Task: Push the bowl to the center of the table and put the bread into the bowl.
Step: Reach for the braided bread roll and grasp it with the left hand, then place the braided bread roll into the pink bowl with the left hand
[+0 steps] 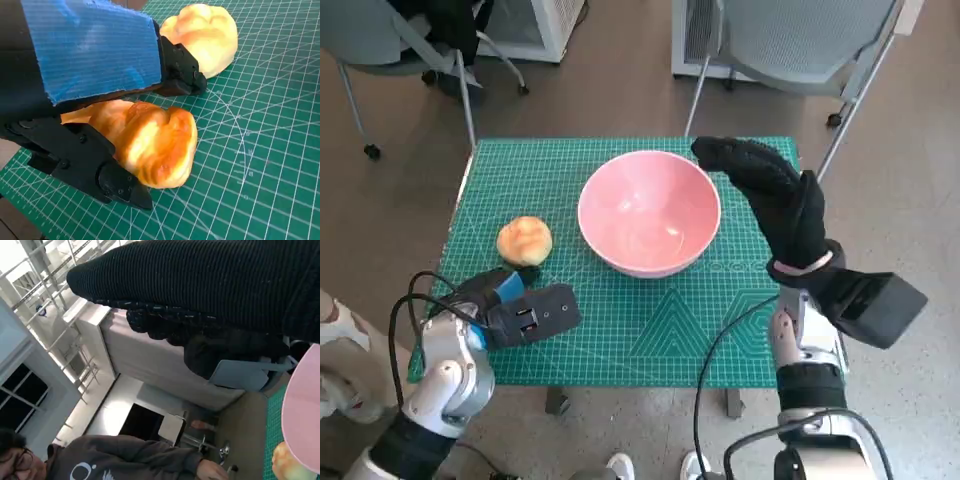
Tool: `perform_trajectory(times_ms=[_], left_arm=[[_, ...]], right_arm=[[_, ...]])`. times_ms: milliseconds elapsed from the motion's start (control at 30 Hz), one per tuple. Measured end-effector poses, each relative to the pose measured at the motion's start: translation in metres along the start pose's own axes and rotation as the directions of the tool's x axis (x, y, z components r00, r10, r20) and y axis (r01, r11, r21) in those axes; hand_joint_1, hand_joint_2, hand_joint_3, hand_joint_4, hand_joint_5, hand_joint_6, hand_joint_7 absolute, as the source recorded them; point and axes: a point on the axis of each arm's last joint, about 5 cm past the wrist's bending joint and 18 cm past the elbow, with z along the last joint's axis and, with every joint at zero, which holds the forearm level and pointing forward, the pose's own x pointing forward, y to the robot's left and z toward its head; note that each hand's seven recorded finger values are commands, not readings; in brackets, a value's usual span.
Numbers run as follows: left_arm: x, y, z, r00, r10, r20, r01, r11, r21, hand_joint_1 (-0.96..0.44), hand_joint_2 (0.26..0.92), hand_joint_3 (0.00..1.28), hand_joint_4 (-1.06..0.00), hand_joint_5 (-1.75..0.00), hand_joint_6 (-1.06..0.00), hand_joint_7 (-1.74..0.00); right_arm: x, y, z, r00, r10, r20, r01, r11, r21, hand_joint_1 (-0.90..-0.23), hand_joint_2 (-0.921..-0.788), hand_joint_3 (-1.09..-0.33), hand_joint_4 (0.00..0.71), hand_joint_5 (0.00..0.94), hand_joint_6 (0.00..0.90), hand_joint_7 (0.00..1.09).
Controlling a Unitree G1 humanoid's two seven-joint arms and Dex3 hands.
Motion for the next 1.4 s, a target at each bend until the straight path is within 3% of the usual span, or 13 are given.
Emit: perform_trajectory(times_ms=[67, 100, 133, 200, 300, 333, 367, 400, 500, 700, 1400], left_arm=[[0.001, 0.0, 0.0, 1.0, 0.001, -0.002, -0.001, 1.0, 0.001, 0.05, 0.731, 0.01, -0.3, -0.05, -0.44, -0.03], [0.002, 0.0, 0.0, 1.0, 0.002, -0.002, -0.002, 1.0, 0.001, 0.08, 0.737, 0.03, -0.42, -0.22, -0.48, -0.02], [0.002, 0.0, 0.0, 1.0, 0.004, -0.003, -0.004, 1.0, 0.0, 0.09, 0.738, 0.04, -0.45, -0.31, -0.49, -0.02], [0.003, 0.0, 0.0, 1.0, 0.011, -0.004, -0.011, 1.0, 0.002, 0.28, 0.651, 0.37, -0.64, -0.86, -0.57, -0.03], [0.005, -0.001, 0.0, 1.0, 0.022, -0.008, -0.022, 1.0, 0.004, 0.38, 0.509, 0.78, -0.65, -1.3, -0.69, -0.11], [0.005, -0.001, -0.001, 1.0, 0.03, -0.009, -0.03, 1.0, 0.005, 0.31, 0.54, 0.74, -0.64, -1.31, -0.67, -0.35], [0.005, -0.001, -0.001, 0.999, 0.042, -0.009, -0.042, 0.999, 0.007, 0.2, 0.578, 0.72, -0.6, -1.35, -0.62, -0.73], [0.005, -0.001, -0.001, 0.998, 0.058, -0.007, -0.058, 0.998, 0.012, 0.13, 0.605, 0.7, -0.55, -1.47, -0.62, -0.86], [0.004, -0.002, -0.001, 0.996, 0.094, 0.001, -0.094, 0.995, 0.028, 0.05, 0.609, 0.73, -0.48, -1.63, -0.64, -1.03], [0.002, -0.007, -0.003, 0.993, 0.116, 0.02, -0.117, 0.993, 0.033, 0.01, 0.586, 0.78, -0.45, -1.71, -0.66, -1.11], [-0.012, -0.009, -0.005, 0.986, 0.134, 0.099, -0.135, 0.991, 0.008, 0.01, 0.617, 0.67, -0.57, -1.57, -0.65, -1.07]], right_arm=[[-0.0003, 0.0, 0.001, 1.0, 0.0, 0.0, 0.0, 1.0, -0.001, -0.657, -0.921, -0.884, 0.074, 0.0, 0.019, 0.23], [-0.0006, -0.001, 0.001, 1.0, 0.001, 0.0, -0.001, 1.0, -0.002, -0.657, -0.921, -0.884, 0.074, 0.0, 0.018, 0.23], [-0.0009, -0.001, 0.001, 1.0, 0.0, -0.001, 0.0, 1.0, -0.002, -0.657, -0.921, -0.884, 0.074, 0.0, 0.017, 0.23], [-0.0013, -0.001, 0.001, 1.0, 0.0, -0.002, 0.0, 1.0, -0.001, -0.658, -0.921, -0.884, 0.074, 0.0, 0.015, 0.23], [-0.0013, -0.001, 0.002, 1.0, 0.001, -0.001, -0.001, 1.0, -0.001, -0.66, -0.921, -0.884, 0.074, 0.0, 0.012, 0.24], [-0.0013, -0.001, 0.002, 1.0, 0.001, 0.0, -0.001, 1.0, -0.001, -0.661, -0.921, -0.884, 0.073, 0.0, 0.011, 0.24], [-0.0014, -0.001, 0.002, 1.0, 0.001, 0.0, -0.001, 1.0, -0.001, -0.663, -0.921, -0.883, 0.073, 0.0, 0.009, 0.24], [-0.0015, -0.001, 0.002, 1.0, 0.0, -0.001, 0.0, 1.0, -0.001, -0.664, -0.921, -0.884, 0.073, 0.0, 0.008, 0.25], [-0.0015, -0.001, 0.002, 1.0, -0.002, -0.001, 0.002, 1.0, 0.001, -0.666, -0.921, -0.884, 0.073, 0.0, 0.005, 0.25], [-0.0015, -0.001, 0.002, 1.0, -0.006, -0.001, 0.006, 1.0, 0.006, -0.669, -0.921, -0.886, 0.072, 0.0, 0.0, 0.26], [-0.001, 0.001, 0.001, 1.0, -0.015, 0.002, 0.015, 1.0, 0.018, -0.668, -0.921, -0.885, 0.074, 0.001, -0.001, 0.27]])
